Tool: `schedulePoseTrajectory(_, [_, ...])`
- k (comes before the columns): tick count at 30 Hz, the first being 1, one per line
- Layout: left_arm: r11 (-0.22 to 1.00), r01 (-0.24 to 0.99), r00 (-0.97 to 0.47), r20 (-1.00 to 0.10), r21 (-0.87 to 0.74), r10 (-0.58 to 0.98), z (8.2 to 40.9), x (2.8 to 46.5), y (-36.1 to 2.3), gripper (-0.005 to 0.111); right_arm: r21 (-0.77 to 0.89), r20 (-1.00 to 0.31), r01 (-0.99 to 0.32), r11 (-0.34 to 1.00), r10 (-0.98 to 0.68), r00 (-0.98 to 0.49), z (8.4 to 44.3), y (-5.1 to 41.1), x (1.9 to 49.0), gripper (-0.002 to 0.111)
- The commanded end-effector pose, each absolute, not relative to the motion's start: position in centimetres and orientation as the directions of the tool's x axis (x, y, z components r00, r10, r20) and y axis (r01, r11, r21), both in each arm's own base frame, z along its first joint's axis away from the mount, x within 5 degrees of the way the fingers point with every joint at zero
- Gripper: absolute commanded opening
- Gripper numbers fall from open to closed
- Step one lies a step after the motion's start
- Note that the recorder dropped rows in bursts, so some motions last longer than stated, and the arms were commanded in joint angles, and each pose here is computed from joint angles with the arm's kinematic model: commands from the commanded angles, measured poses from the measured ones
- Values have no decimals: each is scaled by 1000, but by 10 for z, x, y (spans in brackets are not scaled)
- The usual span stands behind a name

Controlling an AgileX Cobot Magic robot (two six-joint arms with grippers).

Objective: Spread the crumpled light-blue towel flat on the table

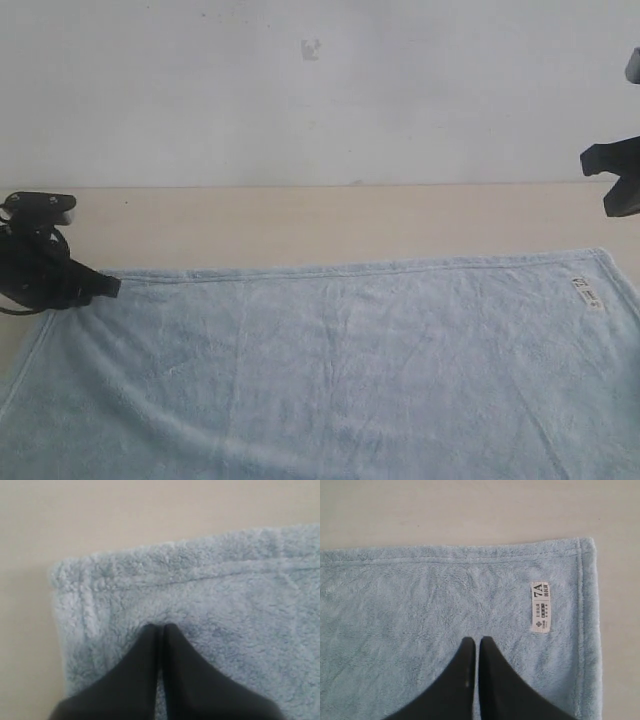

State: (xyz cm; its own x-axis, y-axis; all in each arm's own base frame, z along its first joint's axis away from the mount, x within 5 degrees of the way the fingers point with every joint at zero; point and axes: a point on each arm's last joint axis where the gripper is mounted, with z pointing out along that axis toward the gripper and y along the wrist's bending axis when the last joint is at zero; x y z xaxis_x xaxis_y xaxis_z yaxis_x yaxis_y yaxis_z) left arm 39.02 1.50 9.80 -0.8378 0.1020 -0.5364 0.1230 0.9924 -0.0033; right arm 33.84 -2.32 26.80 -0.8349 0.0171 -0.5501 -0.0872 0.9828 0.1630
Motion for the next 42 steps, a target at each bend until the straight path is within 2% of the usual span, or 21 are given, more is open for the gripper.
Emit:
schedulePoseTrajectory(1, [994, 86, -809, -578, 61, 105, 92, 416, 45, 4, 159, -556, -97, 983, 8, -831, 270, -23, 336, 2])
schedulePoseTrajectory(6, [999, 28, -800, -599, 25, 37, 102, 433, 73, 4, 159, -550, -102, 982, 2, -835, 270, -23, 336, 2])
schedulePoseTrajectory(10, [994, 80, -754, -647, 77, 111, 133, 435, 71, 4, 154, -552, -108, 982, -5, -834, 270, -23, 336, 2])
schedulePoseTrajectory(12, [993, 69, -716, -688, 92, 113, 152, 436, 68, 8, 148, -556, -114, 982, -13, -831, 270, -23, 336, 2])
schedulePoseTrajectory(15, [993, 71, -664, -738, 99, 121, 189, 432, 65, 20, 132, -553, -137, 982, -42, -832, 269, -20, 336, 2])
schedulePoseTrajectory(19, [993, 118, -665, -742, 3, 82, 222, 418, 53, 34, 78, -537, -241, 967, -163, -828, 268, 5, 335, 2])
schedulePoseTrajectory(22, [982, 164, -691, -722, -94, 46, 236, 406, 43, 36, 20, -529, -287, 958, -234, -816, 266, 21, 336, 2])
schedulePoseTrajectory(25, [973, 190, -697, -716, -131, 40, 247, 389, 36, 34, -3, -532, -258, 966, -220, -818, 263, 21, 339, 2])
schedulePoseTrajectory(31, [966, 185, -712, -702, -183, 4, 258, 340, 25, 31, -16, -484, -209, 978, -190, -854, 246, 14, 341, 2])
schedulePoseTrajectory(38, [974, 113, -777, -628, -195, -36, 220, 281, 19, 31, -38, -412, -200, 979, -198, -889, 188, 11, 368, 2])
schedulePoseTrajectory(42, [979, 71, -751, -656, -192, -75, 221, 271, 20, 31, -49, -408, -195, 979, -198, -891, 170, 10, 397, 2])
